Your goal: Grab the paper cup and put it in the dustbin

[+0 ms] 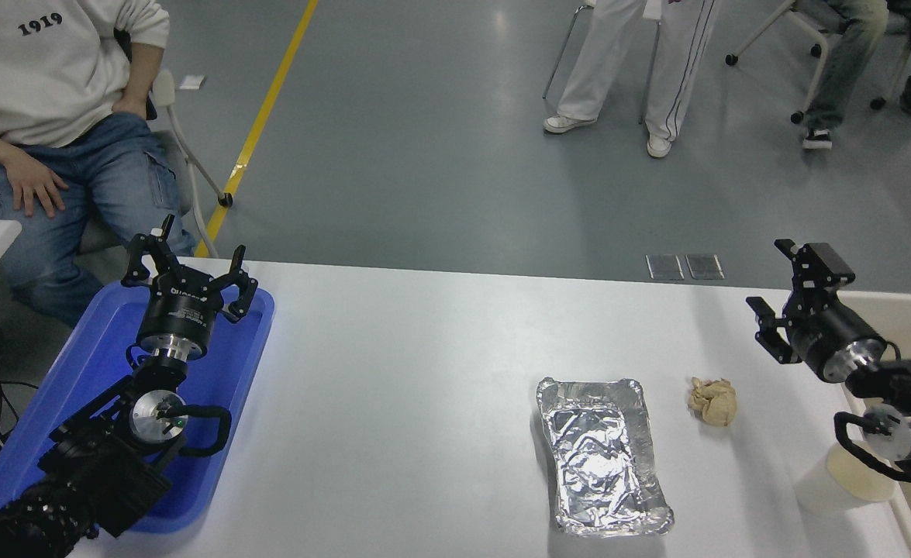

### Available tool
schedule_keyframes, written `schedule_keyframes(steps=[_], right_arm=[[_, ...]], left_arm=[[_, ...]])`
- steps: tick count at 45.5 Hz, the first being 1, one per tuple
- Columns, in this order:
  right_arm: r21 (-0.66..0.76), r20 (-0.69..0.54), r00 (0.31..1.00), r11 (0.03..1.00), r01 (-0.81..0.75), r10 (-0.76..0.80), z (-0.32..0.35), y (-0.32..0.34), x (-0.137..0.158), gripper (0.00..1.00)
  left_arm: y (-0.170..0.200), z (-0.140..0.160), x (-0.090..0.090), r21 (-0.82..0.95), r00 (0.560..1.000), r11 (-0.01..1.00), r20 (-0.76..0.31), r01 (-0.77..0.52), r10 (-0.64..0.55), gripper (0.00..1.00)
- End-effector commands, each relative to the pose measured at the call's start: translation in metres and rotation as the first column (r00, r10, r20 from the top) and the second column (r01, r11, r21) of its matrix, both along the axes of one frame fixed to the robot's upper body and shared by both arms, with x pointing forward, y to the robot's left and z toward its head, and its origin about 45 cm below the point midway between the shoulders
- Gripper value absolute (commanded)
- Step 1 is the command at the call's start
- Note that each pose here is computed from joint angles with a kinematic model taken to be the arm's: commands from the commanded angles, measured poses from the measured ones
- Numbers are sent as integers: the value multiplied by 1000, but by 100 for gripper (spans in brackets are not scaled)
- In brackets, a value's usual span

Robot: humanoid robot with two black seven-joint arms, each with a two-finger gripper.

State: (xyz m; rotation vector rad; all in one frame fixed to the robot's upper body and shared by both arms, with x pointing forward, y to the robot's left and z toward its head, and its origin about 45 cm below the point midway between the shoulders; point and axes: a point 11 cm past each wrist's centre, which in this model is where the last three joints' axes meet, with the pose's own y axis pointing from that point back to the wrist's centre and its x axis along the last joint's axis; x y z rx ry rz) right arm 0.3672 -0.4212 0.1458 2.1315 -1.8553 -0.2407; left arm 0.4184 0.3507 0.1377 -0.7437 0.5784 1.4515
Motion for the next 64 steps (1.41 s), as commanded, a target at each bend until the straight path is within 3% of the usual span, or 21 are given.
schedule_keyframes(steps=[1, 10, 19, 28, 36, 49, 64], right_arm=[[-256, -128, 984, 954, -156, 127, 12, -26, -5, 100], [-403, -239, 952, 872, -278, 193, 20, -39, -6, 100], [-522, -407, 877, 722, -454, 257, 48, -58, -6, 100], [-516, -539, 778, 603, -608, 323, 87, -50, 7, 100], [-439, -623, 689, 563, -700, 371, 112, -33, 10, 100], [-316, -828, 419, 308, -898, 373, 147, 7, 3, 100], [-257, -916, 295, 164, -952, 274, 206, 21, 0, 100]], left_arm=[[-1, 0, 0, -1, 1000, 1000, 2, 2, -2, 100], [-1, 0, 0, -1, 1000, 1000, 1, 1, -1, 100], [1, 0, 0, 1, 1000, 1000, 0, -1, 1, 100], [1, 0, 0, 1, 1000, 1000, -1, -1, 1, 100], [1, 0, 0, 1, 1000, 1000, -1, -1, 1, 100], [1, 0, 0, 1, 1000, 1000, -1, -1, 1, 100], [1, 0, 0, 0, 1000, 1000, -1, -2, 2, 100]])
